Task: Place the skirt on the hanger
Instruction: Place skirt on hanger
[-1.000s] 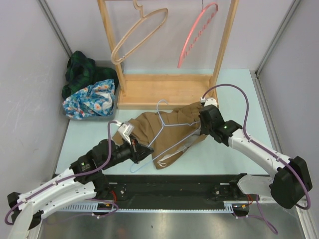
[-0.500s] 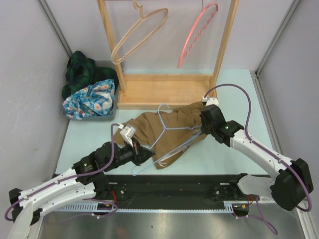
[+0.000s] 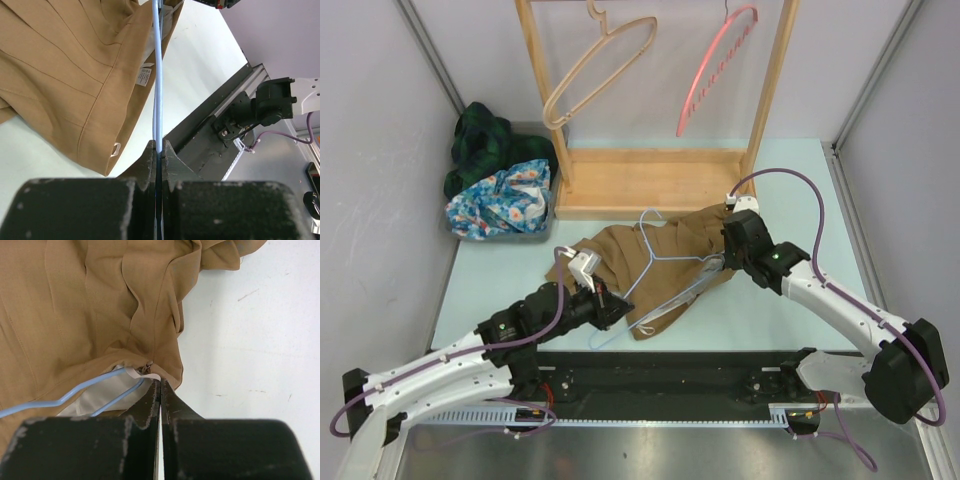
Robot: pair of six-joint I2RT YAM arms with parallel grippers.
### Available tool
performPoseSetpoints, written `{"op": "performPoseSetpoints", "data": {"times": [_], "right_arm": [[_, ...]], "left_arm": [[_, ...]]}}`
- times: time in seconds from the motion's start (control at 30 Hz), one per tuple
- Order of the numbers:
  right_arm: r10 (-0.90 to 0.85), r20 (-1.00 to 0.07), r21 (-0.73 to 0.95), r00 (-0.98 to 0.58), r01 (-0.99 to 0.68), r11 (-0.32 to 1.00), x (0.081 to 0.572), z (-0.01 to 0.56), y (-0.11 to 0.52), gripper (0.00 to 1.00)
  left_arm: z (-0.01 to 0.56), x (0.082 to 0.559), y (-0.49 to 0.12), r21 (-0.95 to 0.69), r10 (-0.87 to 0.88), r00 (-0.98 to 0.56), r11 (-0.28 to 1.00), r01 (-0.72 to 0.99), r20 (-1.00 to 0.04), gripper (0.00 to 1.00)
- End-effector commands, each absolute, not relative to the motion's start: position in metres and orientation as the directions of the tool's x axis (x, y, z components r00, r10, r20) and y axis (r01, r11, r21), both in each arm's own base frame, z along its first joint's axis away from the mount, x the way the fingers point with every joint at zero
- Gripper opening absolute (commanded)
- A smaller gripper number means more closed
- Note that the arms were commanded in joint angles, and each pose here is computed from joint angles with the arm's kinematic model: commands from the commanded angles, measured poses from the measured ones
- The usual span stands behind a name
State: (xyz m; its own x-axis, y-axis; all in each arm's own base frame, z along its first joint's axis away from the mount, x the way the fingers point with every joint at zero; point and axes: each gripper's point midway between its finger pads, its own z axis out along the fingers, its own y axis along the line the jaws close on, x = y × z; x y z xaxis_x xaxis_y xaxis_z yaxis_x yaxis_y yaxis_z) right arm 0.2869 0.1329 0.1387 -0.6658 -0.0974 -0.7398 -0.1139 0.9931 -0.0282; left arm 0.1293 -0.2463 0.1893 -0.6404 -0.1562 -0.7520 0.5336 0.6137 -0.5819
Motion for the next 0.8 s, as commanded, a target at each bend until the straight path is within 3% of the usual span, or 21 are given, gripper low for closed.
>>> {"op": "performPoseSetpoints", "data": {"times": [0.0, 0.77], "right_arm": [[-0.057, -0.781, 0.005, -0.622, -0.097, 0.995, 0.296, 0.154, 0.136, 0.00], [-0.089, -0.764, 0.007, -0.639, -0.147, 0.989, 0.298, 0.148, 0.145, 0.00]], "left_arm": [[0.211, 0.133, -0.253, -0.605, -0.216, -0.611, 0.573, 0.552, -0.762, 0.00], [0.239, 0.132, -0.270, -0.626, -0.298, -0.557, 0.485, 0.611, -0.775, 0.00]]}}
